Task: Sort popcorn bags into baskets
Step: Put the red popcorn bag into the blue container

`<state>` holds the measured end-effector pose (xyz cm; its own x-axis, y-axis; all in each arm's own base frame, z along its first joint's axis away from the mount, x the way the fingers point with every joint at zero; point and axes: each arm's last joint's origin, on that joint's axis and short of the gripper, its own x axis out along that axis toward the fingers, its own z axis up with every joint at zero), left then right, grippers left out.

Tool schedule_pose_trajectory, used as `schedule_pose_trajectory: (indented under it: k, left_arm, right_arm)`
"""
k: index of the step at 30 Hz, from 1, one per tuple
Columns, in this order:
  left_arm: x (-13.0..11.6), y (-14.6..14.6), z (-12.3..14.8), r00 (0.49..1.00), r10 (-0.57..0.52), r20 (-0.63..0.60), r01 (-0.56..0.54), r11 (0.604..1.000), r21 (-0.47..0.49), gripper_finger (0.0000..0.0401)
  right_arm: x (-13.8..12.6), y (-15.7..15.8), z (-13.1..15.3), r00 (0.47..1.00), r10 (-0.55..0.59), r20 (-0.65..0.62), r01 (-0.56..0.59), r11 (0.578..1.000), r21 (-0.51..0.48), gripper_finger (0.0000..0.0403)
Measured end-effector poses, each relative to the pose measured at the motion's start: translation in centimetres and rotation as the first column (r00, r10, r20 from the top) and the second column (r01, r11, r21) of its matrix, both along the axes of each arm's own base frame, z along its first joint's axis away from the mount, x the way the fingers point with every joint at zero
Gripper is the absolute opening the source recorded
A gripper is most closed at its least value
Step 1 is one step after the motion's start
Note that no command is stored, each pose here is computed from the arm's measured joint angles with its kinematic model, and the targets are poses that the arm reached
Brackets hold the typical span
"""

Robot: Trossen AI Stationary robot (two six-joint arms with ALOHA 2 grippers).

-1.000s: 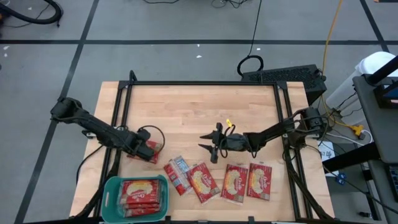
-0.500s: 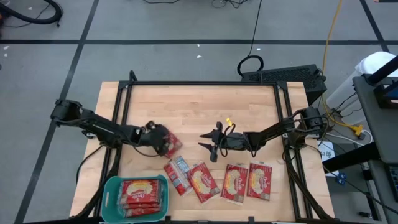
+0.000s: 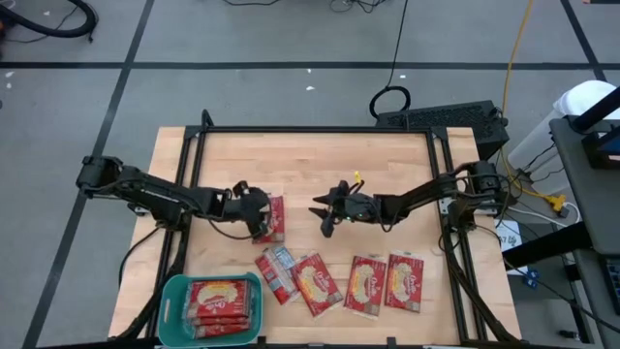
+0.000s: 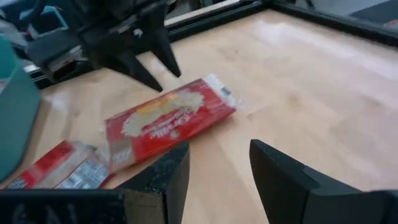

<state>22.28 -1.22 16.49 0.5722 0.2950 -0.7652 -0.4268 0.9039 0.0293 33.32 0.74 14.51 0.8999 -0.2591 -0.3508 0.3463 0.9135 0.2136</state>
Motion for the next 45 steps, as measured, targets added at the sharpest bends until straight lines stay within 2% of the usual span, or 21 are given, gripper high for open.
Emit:
schedule_pose_trajectory:
  k: [4, 7, 11, 15, 18, 20, 23, 29, 35, 38, 42, 45]
  left_arm:
    - [-1.0, 0.4, -1.1, 0.996, 0.071, -0.062, -0.073, 0.997, -0.032, 0.014]
    - [-1.6, 1.0, -2.2, 0.993, 0.105, -0.05, -0.107, 0.993, -0.039, 0.014]
    - [-2.3, 1.9, -4.0, 0.994, 0.107, -0.024, -0.108, 0.992, -0.07, 0.014]
    - [-2.2, 2.5, -4.7, 0.995, 0.075, 0.063, -0.073, 0.997, -0.038, 0.014]
    - [-1.6, 2.7, -4.2, 0.992, -0.015, 0.127, 0.015, 1.0, -0.005, 0.014]
    - [-1.4, 2.7, -3.7, 0.986, -0.054, 0.158, 0.057, 0.998, -0.015, 0.014]
    - [-1.2, 2.7, -2.5, 0.976, -0.069, 0.209, 0.079, 0.996, -0.038, 0.014]
    - [-1.8, 2.8, -1.7, 0.977, 0.05, 0.208, -0.03, 0.995, -0.097, 0.014]
    - [-2.3, 3.3, -2.4, 0.986, 0.105, 0.132, -0.095, 0.992, -0.084, 0.014]
    - [-2.3, 3.5, -2.9, 0.988, 0.124, 0.095, -0.116, 0.989, -0.089, 0.014]
    - [-2.0, 3.7, -4.0, 0.995, 0.089, 0.042, -0.085, 0.992, -0.092, 0.014]
    - [-1.5, 4.1, -4.6, 0.997, 0.066, 0.038, -0.063, 0.995, -0.083, 0.014]
  right_arm:
    - [1.4, -0.6, 1.1, 0.997, 0.029, -0.077, -0.033, 0.998, -0.054, 0.016]
    - [2.1, -1.0, 1.8, 0.99, 0.025, -0.136, -0.036, 0.997, -0.073, 0.016]
    - [2.4, -1.1, 2.3, 0.99, 0.035, -0.134, -0.05, 0.993, -0.106, 0.016]
    - [2.4, -1.1, 2.3, 0.99, 0.045, -0.136, -0.061, 0.991, -0.121, 0.016]
    - [2.6, -1.0, 1.7, 0.987, 0.052, -0.154, -0.071, 0.99, -0.121, 0.016]
    - [2.7, -0.9, 1.0, 0.98, 0.095, -0.177, -0.117, 0.986, -0.119, 0.016]
    - [3.1, -0.3, -0.4, 0.967, 0.151, -0.204, -0.181, 0.974, -0.137, 0.016]
    - [3.9, 0.4, -3.0, 0.953, 0.207, -0.221, -0.247, 0.953, -0.174, 0.016]
    - [5.5, 0.3, -2.7, 0.932, 0.231, -0.279, -0.286, 0.942, -0.176, 0.016]
    - [6.6, 0.4, -1.5, 0.906, 0.253, -0.34, -0.343, 0.909, -0.237, 0.016]
    - [7.6, 0.4, -0.3, 0.863, 0.283, -0.419, -0.441, 0.827, -0.349, 0.016]
    - [7.7, 0.3, 0.0, 0.843, 0.255, -0.474, -0.479, 0.758, -0.442, 0.0161]
